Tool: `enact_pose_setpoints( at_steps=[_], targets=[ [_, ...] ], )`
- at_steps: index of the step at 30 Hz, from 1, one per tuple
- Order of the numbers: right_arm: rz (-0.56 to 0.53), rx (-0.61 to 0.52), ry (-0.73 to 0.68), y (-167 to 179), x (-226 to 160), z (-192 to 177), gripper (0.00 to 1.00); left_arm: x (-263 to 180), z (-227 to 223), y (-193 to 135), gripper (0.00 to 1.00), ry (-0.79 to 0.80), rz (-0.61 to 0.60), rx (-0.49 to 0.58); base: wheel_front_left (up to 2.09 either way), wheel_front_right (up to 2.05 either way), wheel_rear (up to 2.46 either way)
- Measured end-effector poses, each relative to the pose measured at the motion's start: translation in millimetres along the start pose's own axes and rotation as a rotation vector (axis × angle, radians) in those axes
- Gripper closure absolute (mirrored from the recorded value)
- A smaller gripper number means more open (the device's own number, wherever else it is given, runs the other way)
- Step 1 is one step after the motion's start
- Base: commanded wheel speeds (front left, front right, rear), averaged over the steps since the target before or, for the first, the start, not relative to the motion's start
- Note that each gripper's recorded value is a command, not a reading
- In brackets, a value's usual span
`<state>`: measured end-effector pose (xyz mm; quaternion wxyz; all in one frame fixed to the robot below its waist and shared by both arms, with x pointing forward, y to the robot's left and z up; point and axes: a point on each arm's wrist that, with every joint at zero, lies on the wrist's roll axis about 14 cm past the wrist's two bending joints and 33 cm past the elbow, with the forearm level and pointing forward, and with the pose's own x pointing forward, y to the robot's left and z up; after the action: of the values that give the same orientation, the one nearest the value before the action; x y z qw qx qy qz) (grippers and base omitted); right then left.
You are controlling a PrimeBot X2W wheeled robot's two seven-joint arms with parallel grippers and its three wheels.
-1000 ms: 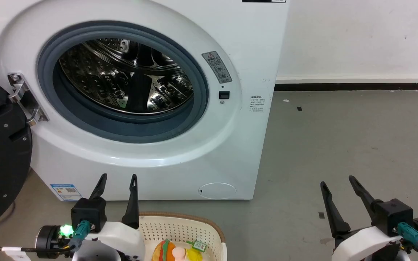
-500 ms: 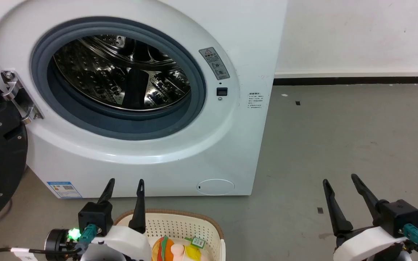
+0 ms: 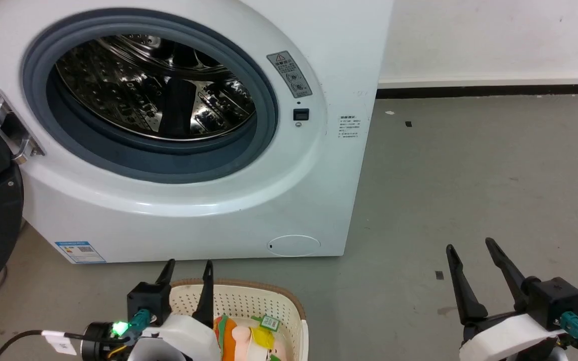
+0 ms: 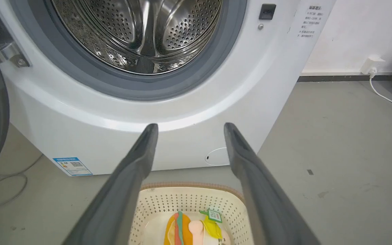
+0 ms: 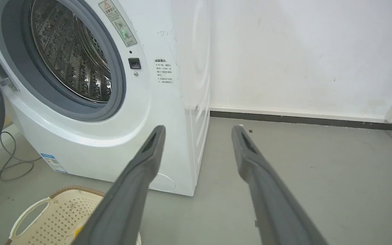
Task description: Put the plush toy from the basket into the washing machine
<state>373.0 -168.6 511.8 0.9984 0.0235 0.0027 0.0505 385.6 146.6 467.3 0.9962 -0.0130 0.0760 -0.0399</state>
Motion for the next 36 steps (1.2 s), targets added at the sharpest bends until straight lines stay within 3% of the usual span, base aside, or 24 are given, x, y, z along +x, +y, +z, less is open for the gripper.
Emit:
enact_pose_setpoints(
  at_steps=[36],
  targets=[
    [-0.039,0.074,0.07,-13,23,-43,0.0,43,-135,-24,0.0,0.403,-0.117,-0.028,0.0,0.0,0.0]
  ],
)
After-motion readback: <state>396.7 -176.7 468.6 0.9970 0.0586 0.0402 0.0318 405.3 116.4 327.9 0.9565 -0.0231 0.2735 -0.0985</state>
